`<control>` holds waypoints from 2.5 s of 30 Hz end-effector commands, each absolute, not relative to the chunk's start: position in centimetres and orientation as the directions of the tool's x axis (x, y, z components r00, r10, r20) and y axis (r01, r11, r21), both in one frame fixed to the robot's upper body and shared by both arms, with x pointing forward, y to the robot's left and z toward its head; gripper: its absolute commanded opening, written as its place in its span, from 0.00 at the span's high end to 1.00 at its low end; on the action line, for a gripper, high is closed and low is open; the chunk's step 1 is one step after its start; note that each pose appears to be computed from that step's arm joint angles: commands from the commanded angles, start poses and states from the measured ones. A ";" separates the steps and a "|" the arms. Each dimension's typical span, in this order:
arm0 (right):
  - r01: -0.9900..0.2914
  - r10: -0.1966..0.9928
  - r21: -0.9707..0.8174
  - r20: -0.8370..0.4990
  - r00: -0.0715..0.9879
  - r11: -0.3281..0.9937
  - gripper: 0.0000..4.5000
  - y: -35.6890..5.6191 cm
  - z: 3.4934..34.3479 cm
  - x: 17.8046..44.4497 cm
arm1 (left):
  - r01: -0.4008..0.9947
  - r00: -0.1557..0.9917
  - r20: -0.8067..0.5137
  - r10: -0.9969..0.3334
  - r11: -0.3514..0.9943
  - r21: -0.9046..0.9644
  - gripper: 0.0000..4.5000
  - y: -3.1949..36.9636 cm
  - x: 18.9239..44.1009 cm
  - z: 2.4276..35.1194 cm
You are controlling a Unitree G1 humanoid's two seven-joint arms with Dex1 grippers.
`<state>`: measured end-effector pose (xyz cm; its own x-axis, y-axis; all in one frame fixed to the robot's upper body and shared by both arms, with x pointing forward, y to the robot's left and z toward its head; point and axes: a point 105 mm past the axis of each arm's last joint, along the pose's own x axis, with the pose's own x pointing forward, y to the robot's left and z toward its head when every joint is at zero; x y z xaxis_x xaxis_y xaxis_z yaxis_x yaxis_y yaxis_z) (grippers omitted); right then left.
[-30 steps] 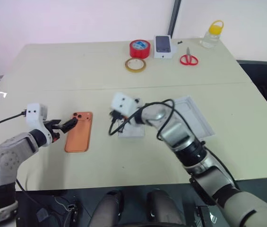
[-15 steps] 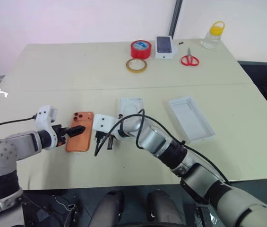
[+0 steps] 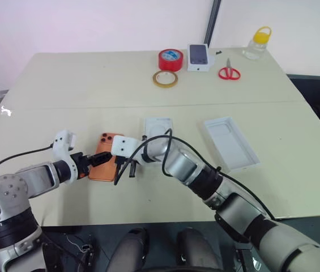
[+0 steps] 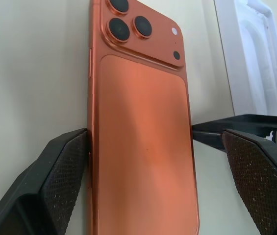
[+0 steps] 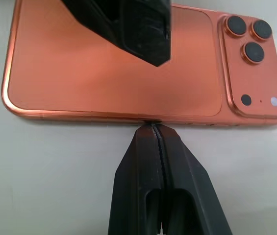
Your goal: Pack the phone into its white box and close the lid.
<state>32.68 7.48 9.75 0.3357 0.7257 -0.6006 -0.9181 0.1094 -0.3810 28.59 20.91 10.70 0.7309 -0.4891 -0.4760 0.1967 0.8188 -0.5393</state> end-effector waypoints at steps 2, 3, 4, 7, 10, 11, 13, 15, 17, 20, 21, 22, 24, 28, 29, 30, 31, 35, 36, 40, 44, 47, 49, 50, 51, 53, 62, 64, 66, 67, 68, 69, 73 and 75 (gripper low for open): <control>-0.908 0.748 -0.405 -0.568 0.343 0.109 1.00 8.1 10.8 32.6 | 0.262 0.649 -0.445 -0.617 0.730 -0.631 0.00 18.2 27.8 10.2; -0.908 0.748 -0.404 -0.568 0.343 0.110 1.00 8.1 10.8 32.6 | 0.259 0.651 -0.446 -0.614 0.733 -0.629 0.00 18.3 27.8 10.2; -0.909 0.748 -0.403 -0.568 0.343 0.111 1.00 8.1 10.8 32.6 | 0.250 0.659 -0.444 -0.608 0.733 -0.632 0.00 18.4 28.0 10.2; -0.909 0.748 -0.400 -0.568 0.343 0.113 1.00 8.1 10.8 32.6 | 0.230 0.684 -0.401 -0.609 0.702 -0.674 0.00 18.9 28.4 10.7; -0.909 0.748 -0.401 -0.567 0.344 0.113 1.00 8.1 10.8 32.5 | 0.217 0.697 -0.386 -0.605 0.690 -0.690 0.00 19.2 28.5 10.9; -0.908 0.748 -0.402 -0.567 0.344 0.113 1.00 8.1 10.8 32.5 | 0.205 0.704 -0.387 -0.596 0.692 -0.692 0.00 19.4 28.6 10.8; -0.908 0.748 -0.404 -0.567 0.345 0.112 1.00 8.0 10.8 32.5 | 0.185 0.711 -0.394 -0.582 0.696 -0.694 0.00 19.7 28.6 10.7; -0.907 0.748 -0.405 -0.567 0.346 0.113 1.00 8.0 10.8 32.5 | 0.177 0.718 -0.390 -0.577 0.692 -0.700 0.00 19.8 28.7 10.8; -0.908 0.747 -0.402 -0.567 0.346 0.115 1.00 7.9 10.8 32.5 | 0.163 0.729 -0.370 -0.575 0.672 -0.723 0.00 19.9 28.9 10.9; -0.909 0.747 -0.401 -0.567 0.347 0.118 1.00 7.9 10.7 32.5 | 0.153 0.736 -0.345 -0.583 0.639 -0.754 0.00 19.8 28.9 10.8; -0.909 0.747 -0.401 -0.567 0.347 0.118 1.00 7.9 10.7 32.4 | 0.151 0.736 -0.341 -0.584 0.634 -0.759 0.00 19.8 28.8 10.8; -0.909 0.747 -0.400 -0.567 0.347 0.118 1.00 7.9 10.7 32.4 | 0.148 0.738 -0.339 -0.583 0.630 -0.762 0.06 19.8 28.7 10.8; -0.909 0.746 -0.400 -0.568 0.348 0.119 1.00 7.8 10.7 32.4 | 0.142 0.739 -0.339 -0.582 0.626 -0.767 0.18 19.8 28.6 10.7; -0.907 0.746 -0.404 -0.566 0.351 0.119 1.00 7.7 10.8 32.4 | 0.123 0.734 -0.365 -0.572 0.641 -0.758 0.48 19.7 28.6 10.3; -0.906 0.746 -0.406 -0.566 0.351 0.119 1.00 7.7 10.8 32.4 | 0.117 0.732 -0.371 -0.571 0.643 -0.757 0.48 19.6 28.6 10.2; -0.905 0.747 -0.408 -0.564 0.353 0.119 1.00 7.7 10.9 32.5 | 0.113 0.732 -0.375 -0.569 0.643 -0.757 0.48 19.6 28.6 10.1; -0.904 0.747 -0.410 -0.562 0.354 0.120 1.00 7.6 11.0 32.5 | 0.112 0.732 -0.375 -0.569 0.642 -0.758 0.48 19.6 28.6 10.0; -0.896 0.751 -0.421 -0.544 0.374 0.141 1.00 7.2 11.8 32.9 | 0.115 0.736 -0.353 -0.578 0.621 -0.776 0.48 19.4 28.6 10.2; -0.893 0.752 -0.425 -0.538 0.380 0.147 1.00 7.1 12.1 33.0 | 0.116 0.737 -0.346 -0.581 0.612 -0.782 0.48 19.3 28.6 10.2; -0.883 0.758 -0.440 -0.517 0.399 0.165 1.00 6.4 13.1 33.3 | 0.107 0.741 -0.330 -0.585 0.587 -0.802 0.48 19.2 28.4 10.0; -0.870 0.759 -0.459 -0.496 0.422 0.183 1.00 5.5 14.2 33.5 | 0.104 0.745 -0.322 -0.584 0.578 -0.809 0.78 19.2 28.2 10.0; -0.859 0.759 -0.471 -0.480 0.441 0.202 1.00 4.9 15.1 33.7 | 0.113 0.747 -0.308 -0.590 0.568 -0.815 0.98 19.0 28.1 10.3; -0.851 0.757 -0.477 -0.466 0.457 0.220 1.00 4.3 15.7 33.9 | 0.127 0.753 -0.281 -0.596 0.550 -0.826 0.98 18.8 28.3 10.8; -0.847 0.755 -0.480 -0.461 0.466 0.229 1.00 4.0 16.0 34.0 | 0.132 0.758 -0.265 -0.596 0.538 -0.833 0.98 18.7 28.4 11.1; -0.844 0.754 -0.481 -0.457 0.472 0.237 1.00 3.7 16.1 34.1 | 0.134 0.762 -0.253 -0.596 0.527 -0.839 0.98 18.6 28.5 11.3; -0.835 0.748 -0.487 -0.447 0.490 0.256 1.00 3.0 16.6 34.2 | 0.142 0.774 -0.223 -0.592 0.506 -0.851 0.98 18.4 28.8 12.0; -0.791 0.748 -0.524 -0.375 0.548 0.317 1.00 -3.4 20.0 33.9 | 0.205 0.767 -0.136 -0.627 0.441 -0.874 0.98 15.3 31.8 16.7; -0.796 0.768 -0.521 -0.356 0.532 0.309 1.00 -4.6 20.3 33.2 | 0.209 0.741 -0.142 -0.656 0.426 -0.880 0.98 13.8 32.5 17.0; -0.819 0.791 -0.498 -0.359 0.495 0.286 1.00 -6.0 19.9 32.0 | 0.211 0.706 -0.153 -0.692 0.412 -0.886 0.98 11.9 33.3 16.9; -0.825 0.797 -0.495 -0.363 0.483 0.275 1.00 -6.6 19.8 31.6 | 0.212 0.692 -0.159 -0.704 0.409 -0.888 0.98 11.2 33.5 16.9; -0.832 0.800 -0.489 -0.372 0.471 0.262 1.00 -7.1 19.5 31.1 | 0.213 0.678 -0.164 -0.717 0.405 -0.889 0.98 10.5 33.8 16.8; -0.835 0.802 -0.487 -0.377 0.464 0.254 1.00 -7.4 19.4 30.8 | 0.212 0.670 -0.168 -0.723 0.403 -0.890 0.98 10.1 33.9 16.8; -0.833 0.787 -0.482 -0.388 0.480 0.271 1.00 -8.9 19.1 30.2 | 0.188 0.624 -0.210 -0.752 0.406 -0.894 0.98 8.2 34.5 15.8; -0.822 0.770 -0.487 -0.390 0.505 0.293 1.00 -9.4 19.0 30.6 | 0.185 0.607 -0.227 -0.762 0.414 -0.892 0.98 7.9 34.5 15.2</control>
<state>30.71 -9.23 17.68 0.4813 0.7638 -0.4301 -0.8503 0.2878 -0.4405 34.39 7.99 14.08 0.6064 -0.7476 -0.2708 0.1387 0.4348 -0.8898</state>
